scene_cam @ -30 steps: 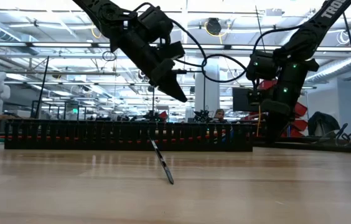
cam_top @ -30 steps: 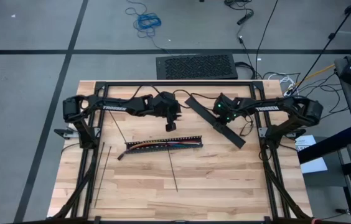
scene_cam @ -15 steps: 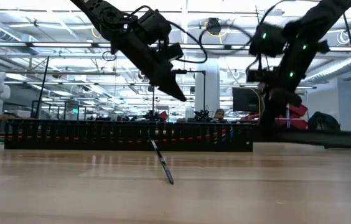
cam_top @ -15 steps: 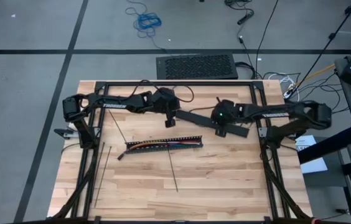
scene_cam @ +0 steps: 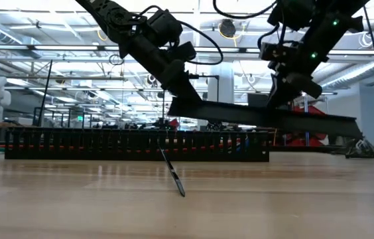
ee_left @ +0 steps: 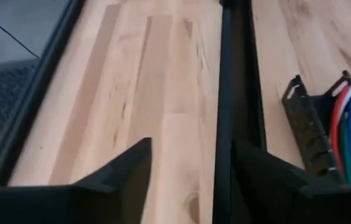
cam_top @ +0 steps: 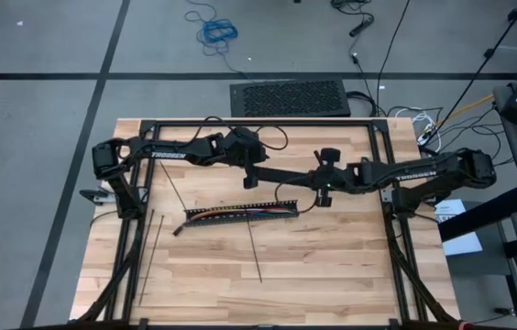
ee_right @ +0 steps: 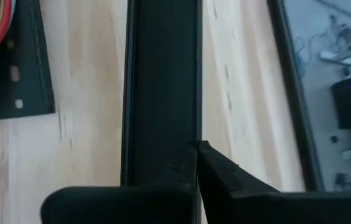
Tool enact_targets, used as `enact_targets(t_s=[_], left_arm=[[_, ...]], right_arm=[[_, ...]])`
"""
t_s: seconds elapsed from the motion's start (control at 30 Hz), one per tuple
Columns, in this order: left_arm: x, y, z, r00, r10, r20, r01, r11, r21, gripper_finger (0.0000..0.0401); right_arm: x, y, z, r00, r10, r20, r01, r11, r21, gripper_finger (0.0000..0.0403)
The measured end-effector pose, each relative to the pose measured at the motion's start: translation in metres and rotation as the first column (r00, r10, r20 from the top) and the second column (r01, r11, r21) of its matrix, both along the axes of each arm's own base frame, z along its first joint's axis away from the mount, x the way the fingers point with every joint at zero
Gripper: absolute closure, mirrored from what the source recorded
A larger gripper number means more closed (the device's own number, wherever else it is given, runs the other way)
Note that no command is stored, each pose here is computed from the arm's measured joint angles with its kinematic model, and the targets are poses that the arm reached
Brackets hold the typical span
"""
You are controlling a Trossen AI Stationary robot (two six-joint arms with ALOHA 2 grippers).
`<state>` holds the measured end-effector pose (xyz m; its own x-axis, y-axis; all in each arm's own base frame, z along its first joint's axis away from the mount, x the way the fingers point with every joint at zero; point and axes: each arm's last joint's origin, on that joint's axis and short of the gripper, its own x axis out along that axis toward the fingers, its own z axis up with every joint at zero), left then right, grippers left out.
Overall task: Ziptie cables
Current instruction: Insert the cover on the black cable duct
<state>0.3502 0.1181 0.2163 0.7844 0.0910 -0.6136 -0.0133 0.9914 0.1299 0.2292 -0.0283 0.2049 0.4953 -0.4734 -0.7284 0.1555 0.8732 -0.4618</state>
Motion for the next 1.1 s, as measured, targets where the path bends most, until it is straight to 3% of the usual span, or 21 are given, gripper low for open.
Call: enact_targets(t_s=[0.13,0.27,0.37,0.53,0.67,0.77,0.87,1.0,1.1], left_arm=[[-0.001,-0.002,-0.004,0.999,-0.037,-0.025,0.035,0.998,-0.055,0.0150],[0.001,-0.003,-0.013,0.997,-0.069,-0.037,0.064,0.990,-0.129,0.0158],[0.003,-0.002,-0.020,0.997,-0.057,-0.056,0.047,0.987,-0.154,0.0206],[0.004,-0.001,-0.024,0.996,-0.063,-0.067,0.054,0.991,-0.125,0.0367],[0.006,-0.004,-0.023,0.996,-0.059,-0.070,0.055,0.997,-0.054,0.0388],[0.010,-0.014,-0.023,0.993,-0.067,-0.100,0.075,0.994,0.081,0.0389],[0.014,-0.033,-0.025,0.975,-0.115,-0.191,0.167,0.944,0.285,0.0389],[0.021,-0.057,-0.020,0.962,-0.071,-0.262,0.211,0.804,0.555,0.0389],[0.025,-0.074,-0.017,0.959,-0.044,-0.280,0.228,0.704,0.672,0.0389]], right_arm=[[0.002,0.005,0.003,1.000,0.007,0.012,-0.006,0.998,-0.058,0.0402],[0.005,0.007,0.006,0.999,0.017,0.033,-0.014,0.995,-0.095,0.0402],[0.005,0.009,0.006,0.999,0.023,0.031,-0.019,0.993,-0.116,0.0402],[0.005,0.011,0.006,0.999,0.029,0.033,-0.025,0.992,-0.124,0.0402],[0.005,0.011,0.006,0.999,0.025,0.033,-0.021,0.992,-0.126,0.0402],[0.005,0.013,0.006,0.998,0.053,0.028,-0.050,0.993,-0.106,0.0402],[0.005,0.017,0.016,0.992,0.078,0.100,-0.073,0.996,-0.056,0.0394],[0.004,0.024,0.042,0.966,0.130,0.224,-0.162,0.979,0.128,0.0358],[0.000,0.021,0.061,0.951,0.116,0.288,-0.181,0.961,0.211,0.0322]])
